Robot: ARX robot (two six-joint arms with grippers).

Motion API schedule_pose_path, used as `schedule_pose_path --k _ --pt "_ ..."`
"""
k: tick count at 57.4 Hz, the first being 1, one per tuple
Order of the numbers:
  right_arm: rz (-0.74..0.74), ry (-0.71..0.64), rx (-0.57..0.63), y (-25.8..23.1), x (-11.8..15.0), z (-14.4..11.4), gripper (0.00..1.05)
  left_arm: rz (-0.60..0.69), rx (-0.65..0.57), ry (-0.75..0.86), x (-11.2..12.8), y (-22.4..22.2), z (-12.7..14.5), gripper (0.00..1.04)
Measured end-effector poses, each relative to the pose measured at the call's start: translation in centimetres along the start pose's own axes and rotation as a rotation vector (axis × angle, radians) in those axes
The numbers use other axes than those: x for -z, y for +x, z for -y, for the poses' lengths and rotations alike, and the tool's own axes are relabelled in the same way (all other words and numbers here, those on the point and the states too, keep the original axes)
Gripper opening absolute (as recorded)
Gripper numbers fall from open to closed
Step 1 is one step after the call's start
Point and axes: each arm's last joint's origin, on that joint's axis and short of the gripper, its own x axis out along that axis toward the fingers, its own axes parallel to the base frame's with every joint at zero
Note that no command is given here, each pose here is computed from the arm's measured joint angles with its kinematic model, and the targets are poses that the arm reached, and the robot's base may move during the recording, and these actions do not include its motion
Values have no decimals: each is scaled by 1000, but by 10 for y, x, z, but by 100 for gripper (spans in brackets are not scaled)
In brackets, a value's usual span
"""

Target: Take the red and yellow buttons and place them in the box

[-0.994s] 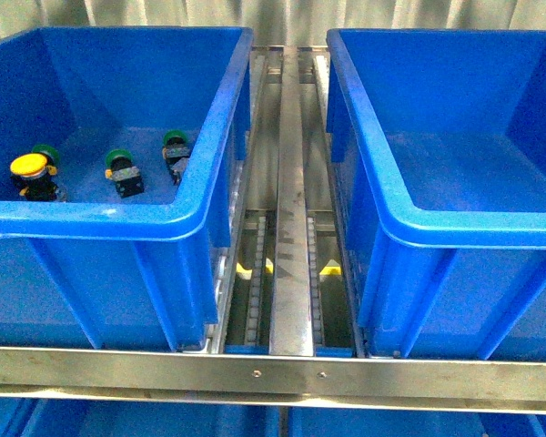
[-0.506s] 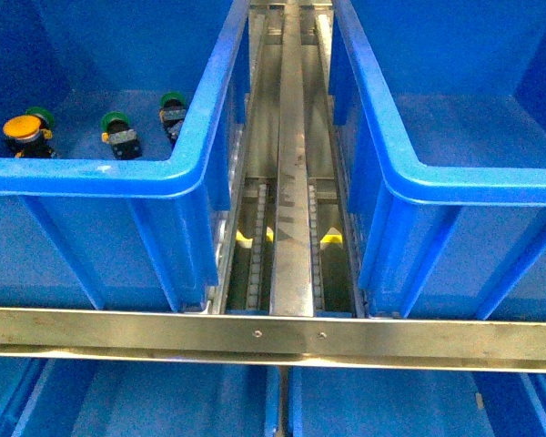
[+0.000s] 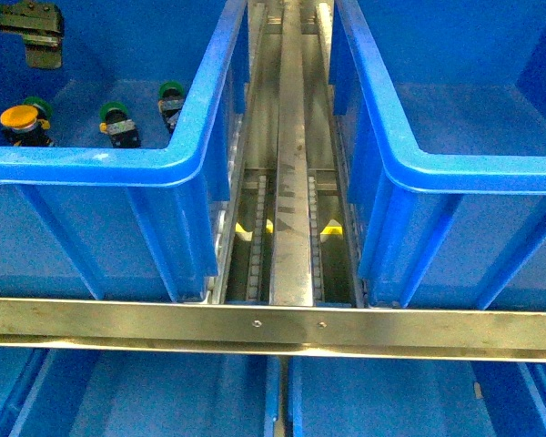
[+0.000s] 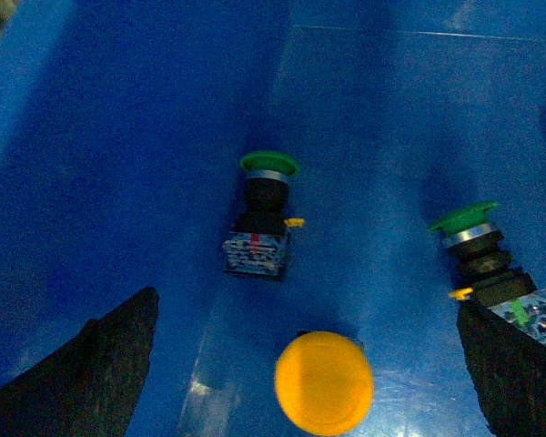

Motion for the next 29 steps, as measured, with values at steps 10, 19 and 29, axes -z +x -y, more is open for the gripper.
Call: schedule_pose_path --k 10,19,29 --pt "0 0 0 0 0 0 99 -33 -21 10 3 -1 8 97" --pt "0 0 0 0 0 0 99 -46 -61 8 4 0 8 97" --pt "0 0 0 0 0 0 99 -57 -71 0 6 0 8 97"
